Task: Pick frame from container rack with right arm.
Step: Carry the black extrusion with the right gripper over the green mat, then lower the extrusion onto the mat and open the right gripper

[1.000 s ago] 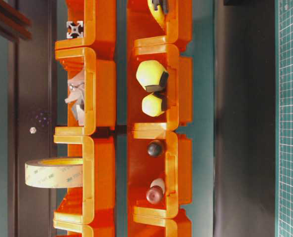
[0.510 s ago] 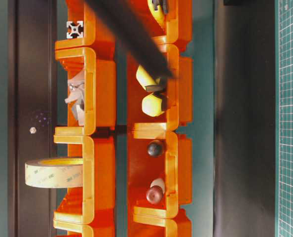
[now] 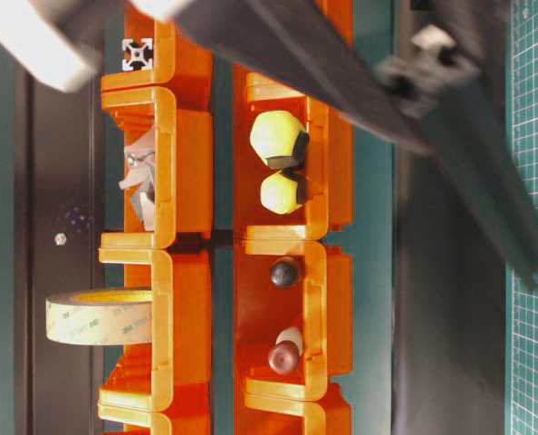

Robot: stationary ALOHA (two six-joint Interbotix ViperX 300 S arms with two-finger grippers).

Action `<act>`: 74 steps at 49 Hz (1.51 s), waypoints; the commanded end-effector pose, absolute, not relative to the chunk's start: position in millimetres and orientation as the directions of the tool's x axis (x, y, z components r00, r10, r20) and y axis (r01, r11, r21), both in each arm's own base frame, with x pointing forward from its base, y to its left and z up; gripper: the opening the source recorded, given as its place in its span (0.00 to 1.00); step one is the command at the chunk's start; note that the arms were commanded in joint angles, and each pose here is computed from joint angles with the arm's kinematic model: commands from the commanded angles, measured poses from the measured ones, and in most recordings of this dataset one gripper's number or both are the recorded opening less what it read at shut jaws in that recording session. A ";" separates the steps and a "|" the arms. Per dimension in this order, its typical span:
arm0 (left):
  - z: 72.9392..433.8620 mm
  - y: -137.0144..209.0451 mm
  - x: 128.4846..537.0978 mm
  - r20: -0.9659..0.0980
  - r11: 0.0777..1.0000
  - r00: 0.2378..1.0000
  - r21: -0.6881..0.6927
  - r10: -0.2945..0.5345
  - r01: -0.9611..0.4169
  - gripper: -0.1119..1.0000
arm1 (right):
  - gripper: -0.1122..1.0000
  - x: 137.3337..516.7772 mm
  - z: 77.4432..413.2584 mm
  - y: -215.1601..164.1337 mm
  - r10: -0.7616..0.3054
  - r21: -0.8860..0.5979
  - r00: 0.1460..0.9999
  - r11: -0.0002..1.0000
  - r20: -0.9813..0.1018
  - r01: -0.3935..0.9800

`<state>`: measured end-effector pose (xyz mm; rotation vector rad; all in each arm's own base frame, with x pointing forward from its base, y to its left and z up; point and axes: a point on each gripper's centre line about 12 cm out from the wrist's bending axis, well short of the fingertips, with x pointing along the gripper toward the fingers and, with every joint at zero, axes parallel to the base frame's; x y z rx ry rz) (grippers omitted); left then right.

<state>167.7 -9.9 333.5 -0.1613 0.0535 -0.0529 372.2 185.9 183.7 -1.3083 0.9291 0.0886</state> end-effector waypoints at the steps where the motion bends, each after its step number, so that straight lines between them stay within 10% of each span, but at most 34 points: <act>1: 346.6 -9.6 167.6 -0.017 0.986 0.998 -0.161 -0.055 0.052 0.10 | 0.33 377.0 185.9 175.9 -0.380 -0.770 0.670 0.338 -0.638 -0.541; 65: 349.2 -9.5 166.5 -0.004 0.985 0.998 -0.164 -0.056 0.054 0.10 | 0.33 392.6 132.9 130.9 -0.279 -0.616 0.566 0.532 -0.776 -0.581; 74: 350.4 -9.5 165.7 0.000 0.985 0.998 -0.165 -0.056 0.055 0.10 | 0.73 394.4 124.4 131.1 -0.289 -0.592 0.537 0.573 -0.793 -0.567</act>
